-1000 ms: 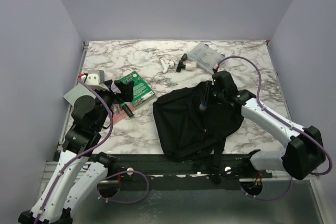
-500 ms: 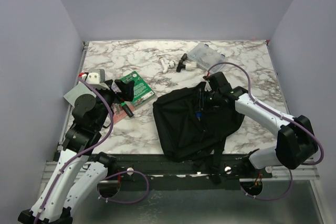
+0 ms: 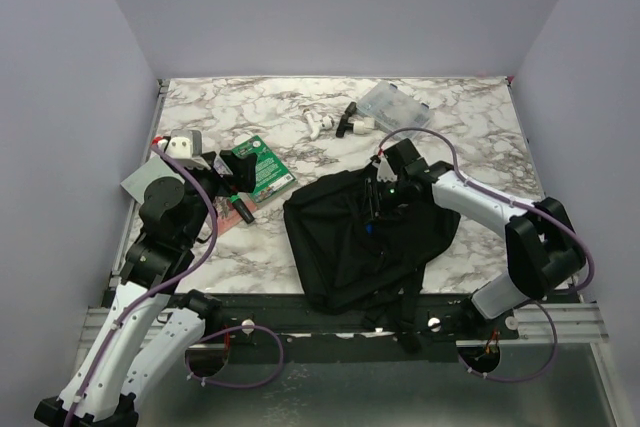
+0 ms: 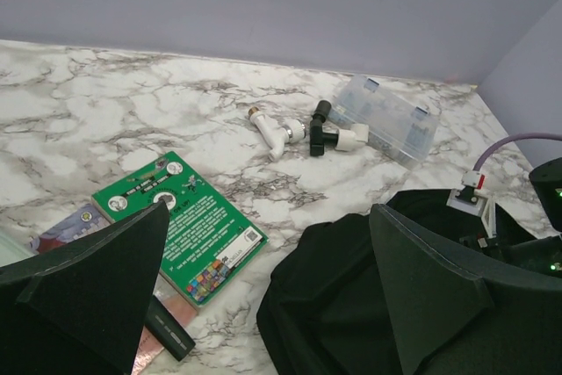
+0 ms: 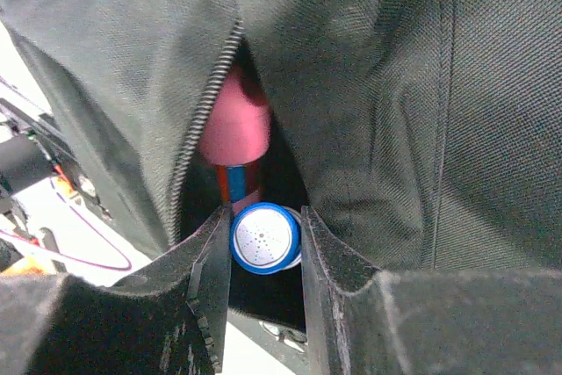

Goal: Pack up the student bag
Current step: Place the stationery in the student bag.

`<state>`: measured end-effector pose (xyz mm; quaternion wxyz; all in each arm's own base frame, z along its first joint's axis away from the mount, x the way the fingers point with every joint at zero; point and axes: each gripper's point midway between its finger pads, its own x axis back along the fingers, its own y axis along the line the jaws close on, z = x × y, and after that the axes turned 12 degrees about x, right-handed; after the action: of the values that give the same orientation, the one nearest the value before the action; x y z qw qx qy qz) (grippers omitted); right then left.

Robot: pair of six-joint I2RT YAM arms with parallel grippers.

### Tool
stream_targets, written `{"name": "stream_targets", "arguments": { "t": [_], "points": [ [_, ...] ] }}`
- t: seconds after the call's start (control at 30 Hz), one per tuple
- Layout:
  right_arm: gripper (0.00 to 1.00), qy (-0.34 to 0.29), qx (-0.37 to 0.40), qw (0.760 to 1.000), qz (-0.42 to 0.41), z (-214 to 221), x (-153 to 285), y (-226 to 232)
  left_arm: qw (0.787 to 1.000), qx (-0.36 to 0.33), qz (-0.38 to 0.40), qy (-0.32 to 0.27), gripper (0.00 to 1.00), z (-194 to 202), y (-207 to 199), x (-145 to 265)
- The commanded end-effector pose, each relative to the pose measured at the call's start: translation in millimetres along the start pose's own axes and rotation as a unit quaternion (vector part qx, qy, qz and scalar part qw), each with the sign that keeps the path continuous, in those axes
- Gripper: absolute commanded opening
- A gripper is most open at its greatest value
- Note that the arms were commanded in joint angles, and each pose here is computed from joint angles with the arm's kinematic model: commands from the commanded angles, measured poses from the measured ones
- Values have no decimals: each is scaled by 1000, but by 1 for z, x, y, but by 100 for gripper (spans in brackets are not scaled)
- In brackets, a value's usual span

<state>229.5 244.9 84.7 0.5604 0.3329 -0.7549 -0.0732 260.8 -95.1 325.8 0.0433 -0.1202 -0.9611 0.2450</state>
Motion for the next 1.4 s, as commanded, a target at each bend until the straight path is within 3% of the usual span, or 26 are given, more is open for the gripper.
{"name": "stream_targets", "arguments": {
  "t": [0.0,0.1,0.2,0.3,0.47,0.67,0.83,0.93,1.23,1.3,1.37],
  "points": [
    [2,44,-2,999,17,20,-9,-13,1000,7,13,7,98,-3,-8,1],
    [3,32,-4,999,24,14,-8,-14,999,27,16,35,98,10,-10,-6],
    [4,10,-9,1000,-10,5,-6,-4,989,80,43,120,98,49,-23,-13],
    [6,20,-10,998,-58,7,-6,6,966,142,45,213,97,100,-25,-15],
    [7,25,-3,996,-89,15,-5,13,926,228,-1,301,92,180,-1,-4],
    [8,9,-15,989,-145,16,3,26,896,259,-14,360,84,235,0,4],
    [7,-12,-31,982,-187,12,19,33,879,242,-20,411,75,274,-16,-2],
    [7,-13,-33,980,-194,15,22,33,871,242,-17,427,63,291,-27,-15],
    [10,4,-63,984,-168,41,4,15,848,259,27,461,39,319,-77,-67],
    [11,1,-63,992,-113,41,-2,-2,848,261,34,461,37,319,-85,-73],
    [18,-4,-66,997,-48,38,-3,-22,851,261,38,455,36,314,-88,-75]
  ]
}}
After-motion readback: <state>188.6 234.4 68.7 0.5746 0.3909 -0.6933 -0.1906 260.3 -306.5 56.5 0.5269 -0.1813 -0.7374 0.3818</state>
